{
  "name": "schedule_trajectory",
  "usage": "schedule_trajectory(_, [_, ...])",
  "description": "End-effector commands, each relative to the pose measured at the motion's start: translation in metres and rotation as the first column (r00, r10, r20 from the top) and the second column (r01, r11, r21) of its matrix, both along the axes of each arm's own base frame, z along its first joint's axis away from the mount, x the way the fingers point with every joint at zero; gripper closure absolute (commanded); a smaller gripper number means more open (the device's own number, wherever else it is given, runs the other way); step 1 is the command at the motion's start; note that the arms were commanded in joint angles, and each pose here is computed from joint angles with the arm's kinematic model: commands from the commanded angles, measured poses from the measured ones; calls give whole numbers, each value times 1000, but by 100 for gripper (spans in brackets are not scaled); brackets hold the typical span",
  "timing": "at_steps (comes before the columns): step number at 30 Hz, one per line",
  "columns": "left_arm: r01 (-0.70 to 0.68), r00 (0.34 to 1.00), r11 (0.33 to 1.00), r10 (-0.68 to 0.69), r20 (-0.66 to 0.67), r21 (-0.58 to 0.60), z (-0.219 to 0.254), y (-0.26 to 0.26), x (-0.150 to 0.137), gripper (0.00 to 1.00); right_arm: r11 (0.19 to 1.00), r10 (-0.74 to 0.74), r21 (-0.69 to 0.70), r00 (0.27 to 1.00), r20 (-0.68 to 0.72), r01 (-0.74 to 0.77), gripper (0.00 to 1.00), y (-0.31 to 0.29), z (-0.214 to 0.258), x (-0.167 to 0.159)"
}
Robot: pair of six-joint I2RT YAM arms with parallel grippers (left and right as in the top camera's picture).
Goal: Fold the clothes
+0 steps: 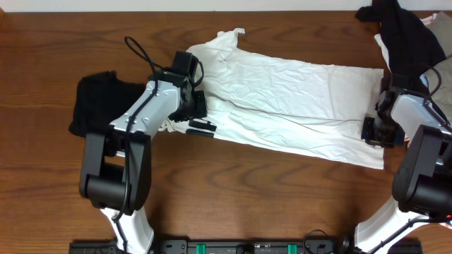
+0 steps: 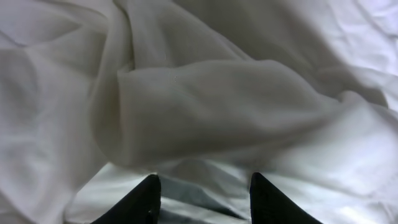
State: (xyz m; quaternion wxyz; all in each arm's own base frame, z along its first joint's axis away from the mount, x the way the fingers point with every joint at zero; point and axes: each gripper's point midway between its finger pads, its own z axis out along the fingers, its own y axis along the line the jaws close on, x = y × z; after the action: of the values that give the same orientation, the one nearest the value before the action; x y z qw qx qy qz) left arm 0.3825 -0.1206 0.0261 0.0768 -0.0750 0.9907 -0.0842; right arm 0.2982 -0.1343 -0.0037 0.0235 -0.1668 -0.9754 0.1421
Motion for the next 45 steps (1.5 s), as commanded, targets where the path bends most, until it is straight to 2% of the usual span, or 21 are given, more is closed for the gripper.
schedule_trajectory(1, [-35,999,999,35,-6,-17,-7,-3,2,53,998,-37,37,993,-110,41,80,3,-32,-30])
schedule_trajectory(4, [-50,999,998,51,18,-29,-5,-6,9,60,998,-37,37,993,-110,41,80,3,-32,-30])
schedule_trajectory(6, [-47,998,998,47,28,-32,-5,-8,11,70,998,-37,37,993,-110,41,80,3,-32,-30])
schedule_trajectory(9, [-39,999,999,40,29,-32,-5,-11,10,93,998,-37,37,993,-110,41,81,3,-32,-30])
schedule_trajectory(10, [-35,999,999,36,29,-33,-5,-13,9,94,998,-37,37,993,-110,41,81,3,-32,-30])
schedule_trajectory(17, [-24,999,999,26,37,-40,-4,-18,10,94,998,-37,37,993,-110,41,81,3,-32,-30])
schedule_trajectory(20, [2,997,996,6,79,-92,6,-27,18,94,998,-37,37,993,-110,41,81,3,-32,-30])
schedule_trajectory(24, [39,968,990,-5,250,-132,40,-35,48,94,998,-37,37,993,-110,41,81,3,-32,-30])
schedule_trajectory(30, [21,851,989,60,521,-148,86,-30,107,94,998,-37,37,993,-110,41,81,3,-32,-30])
schedule_trajectory(31, [19,833,989,67,549,-148,89,-31,115,93,998,-37,37,993,-110,41,81,3,-32,-30])
schedule_trajectory(33, [23,819,988,71,570,-155,89,-33,122,77,998,-37,37,993,-110,41,81,3,-32,-30])
schedule_trajectory(36, [16,846,990,63,529,-143,72,-31,117,64,998,-37,37,993,-110,41,81,3,-32,-30])
schedule_trajectory(39, [10,896,994,39,442,-110,53,-26,98,64,998,-37,38,993,-109,41,81,3,-32,-30])
schedule_trajectory(45, [84,966,996,-80,245,-5,26,-12,49,65,997,-37,60,995,-96,43,81,7,-34,-27])
